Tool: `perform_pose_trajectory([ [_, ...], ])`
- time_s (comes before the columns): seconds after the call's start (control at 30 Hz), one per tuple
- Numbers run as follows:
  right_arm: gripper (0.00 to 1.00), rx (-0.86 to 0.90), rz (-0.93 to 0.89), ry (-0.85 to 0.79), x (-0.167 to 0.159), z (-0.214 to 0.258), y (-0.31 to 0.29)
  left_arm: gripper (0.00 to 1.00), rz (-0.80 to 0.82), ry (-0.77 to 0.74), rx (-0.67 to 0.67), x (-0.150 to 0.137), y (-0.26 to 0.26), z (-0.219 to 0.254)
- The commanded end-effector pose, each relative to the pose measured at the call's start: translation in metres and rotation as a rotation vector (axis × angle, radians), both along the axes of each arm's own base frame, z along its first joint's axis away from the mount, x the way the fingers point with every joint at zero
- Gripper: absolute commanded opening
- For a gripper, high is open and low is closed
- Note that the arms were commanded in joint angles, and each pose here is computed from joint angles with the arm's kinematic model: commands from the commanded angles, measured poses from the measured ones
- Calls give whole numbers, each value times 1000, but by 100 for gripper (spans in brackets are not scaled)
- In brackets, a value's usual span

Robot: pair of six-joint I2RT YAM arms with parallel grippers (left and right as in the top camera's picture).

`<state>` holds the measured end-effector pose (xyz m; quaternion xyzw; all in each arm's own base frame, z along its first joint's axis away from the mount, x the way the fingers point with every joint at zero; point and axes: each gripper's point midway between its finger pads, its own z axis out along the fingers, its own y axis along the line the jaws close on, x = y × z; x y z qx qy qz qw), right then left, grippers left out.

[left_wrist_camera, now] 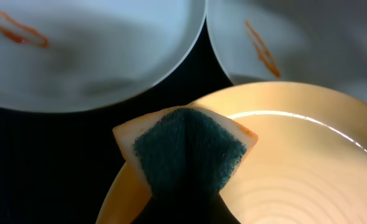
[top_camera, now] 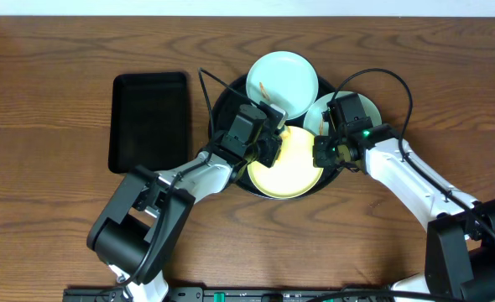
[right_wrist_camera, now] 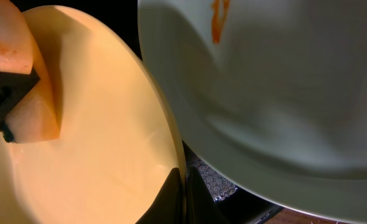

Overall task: Clean dirty plates on tray and stack at the side
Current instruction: 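Scrub the yellow plate surface with the sponge in the left gripper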

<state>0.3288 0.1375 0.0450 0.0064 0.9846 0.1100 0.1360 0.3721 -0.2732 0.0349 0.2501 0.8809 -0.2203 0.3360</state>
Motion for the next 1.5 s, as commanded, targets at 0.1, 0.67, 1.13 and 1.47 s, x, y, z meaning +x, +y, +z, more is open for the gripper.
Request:
perform_pose_trajectory([
  [0.1, 1, 1, 16, 8, -2, -3, 3, 8, 7, 7, 15, 0, 3, -9],
  [0.67, 1, 2, 16, 6, -1, -3, 3, 8, 36, -180, -70, 32, -9, 25],
  [1.13, 1, 2, 16, 6, -1, -3, 3, 8, 47, -72, 14, 20, 2, -17],
  [1.47, 1, -14, 10, 0, 0, -4, 0, 8, 47, -67, 18, 13, 7, 9],
])
